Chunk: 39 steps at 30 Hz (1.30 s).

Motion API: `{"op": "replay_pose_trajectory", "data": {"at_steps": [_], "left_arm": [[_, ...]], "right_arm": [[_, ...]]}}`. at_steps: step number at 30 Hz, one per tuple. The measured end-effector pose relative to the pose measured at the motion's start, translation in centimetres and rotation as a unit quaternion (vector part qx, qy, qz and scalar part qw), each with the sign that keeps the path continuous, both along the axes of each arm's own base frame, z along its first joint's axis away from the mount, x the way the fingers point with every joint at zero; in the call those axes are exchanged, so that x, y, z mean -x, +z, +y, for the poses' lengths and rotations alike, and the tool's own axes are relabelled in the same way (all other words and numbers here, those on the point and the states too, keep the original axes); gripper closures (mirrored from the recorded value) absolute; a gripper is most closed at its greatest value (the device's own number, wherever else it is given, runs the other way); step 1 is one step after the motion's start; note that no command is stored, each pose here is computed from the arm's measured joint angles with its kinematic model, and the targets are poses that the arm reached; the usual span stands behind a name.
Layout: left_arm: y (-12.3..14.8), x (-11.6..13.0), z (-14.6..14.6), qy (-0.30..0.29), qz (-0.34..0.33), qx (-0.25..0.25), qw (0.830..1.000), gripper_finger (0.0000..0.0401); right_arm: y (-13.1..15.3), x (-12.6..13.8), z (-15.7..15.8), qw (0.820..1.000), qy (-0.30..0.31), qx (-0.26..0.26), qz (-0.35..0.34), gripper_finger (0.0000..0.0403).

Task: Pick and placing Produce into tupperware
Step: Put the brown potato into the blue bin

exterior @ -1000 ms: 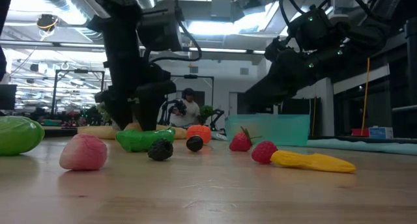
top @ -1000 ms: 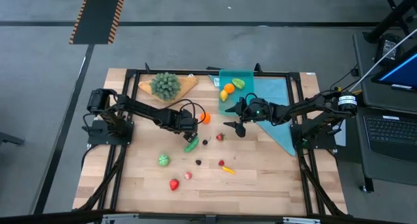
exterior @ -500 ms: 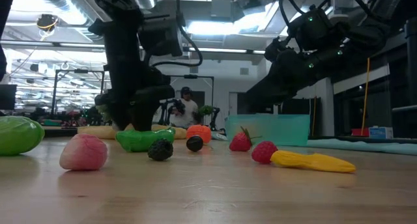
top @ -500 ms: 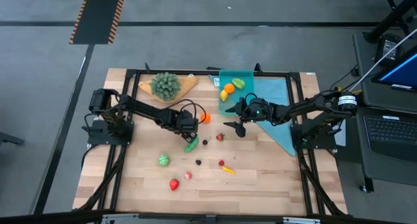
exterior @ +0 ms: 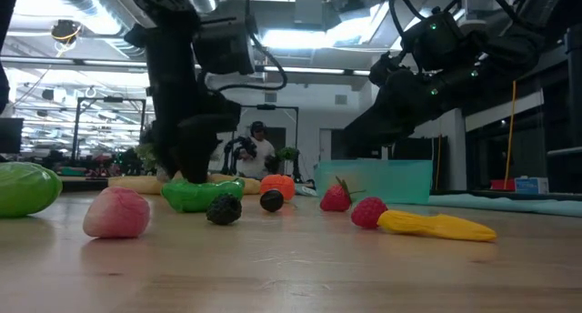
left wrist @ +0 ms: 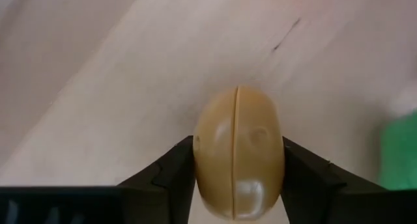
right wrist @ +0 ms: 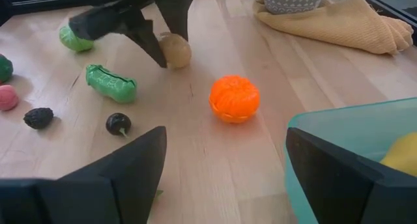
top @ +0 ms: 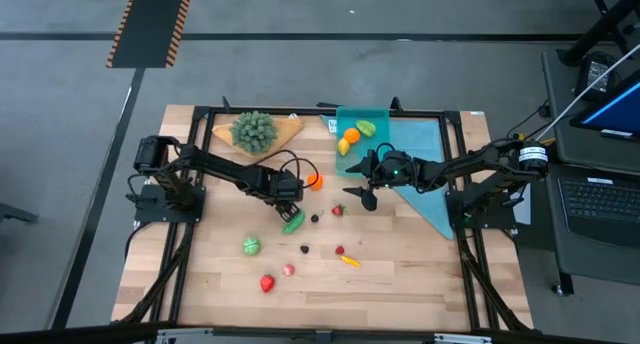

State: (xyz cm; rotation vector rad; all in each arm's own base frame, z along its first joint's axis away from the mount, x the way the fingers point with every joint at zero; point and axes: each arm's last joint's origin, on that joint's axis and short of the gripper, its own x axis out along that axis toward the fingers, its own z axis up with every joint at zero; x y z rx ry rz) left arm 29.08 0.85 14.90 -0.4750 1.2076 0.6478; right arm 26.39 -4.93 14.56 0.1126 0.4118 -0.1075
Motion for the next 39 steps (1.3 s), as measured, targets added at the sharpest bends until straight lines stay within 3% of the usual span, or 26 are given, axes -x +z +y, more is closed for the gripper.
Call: {"op": "replay_pose_trajectory", "data": {"at_steps": [7,17,21,27,31,39], "left_arm": [[3.3,1.1,0.8,-0.069,-0.029,-0.027,0.997,0.0238],[9.0,4.4,1.2,-0.117,-0.090,-0.084,0.985,0.0238],[10.6,6.2,1.4,-0.111,-0.109,-0.114,0.981,0.0238],[9.8,8.3,1.2,-0.119,-0.168,-0.138,0.969,0.0238],[8.5,9.2,1.0,-0.131,-0.231,-0.158,0.951,0.0238],[7.4,10.9,0.7,-0.141,-0.327,-0.179,0.917,0.0238]], "right_arm": [[0.0,0.0,0.0,1.000,0.000,0.001,-0.001,0.0086],[0.0,0.0,0.1,1.000,0.002,0.002,0.003,0.0086],[-0.1,0.0,0.3,1.000,0.008,-0.002,0.007,0.0086],[0.2,-0.2,0.9,1.000,0.022,0.001,-0.009,0.0086],[0.7,-0.2,1.3,0.999,0.029,0.004,-0.025,0.0086],[5.4,1.9,1.1,0.995,0.034,0.054,-0.080,0.0086]]}}
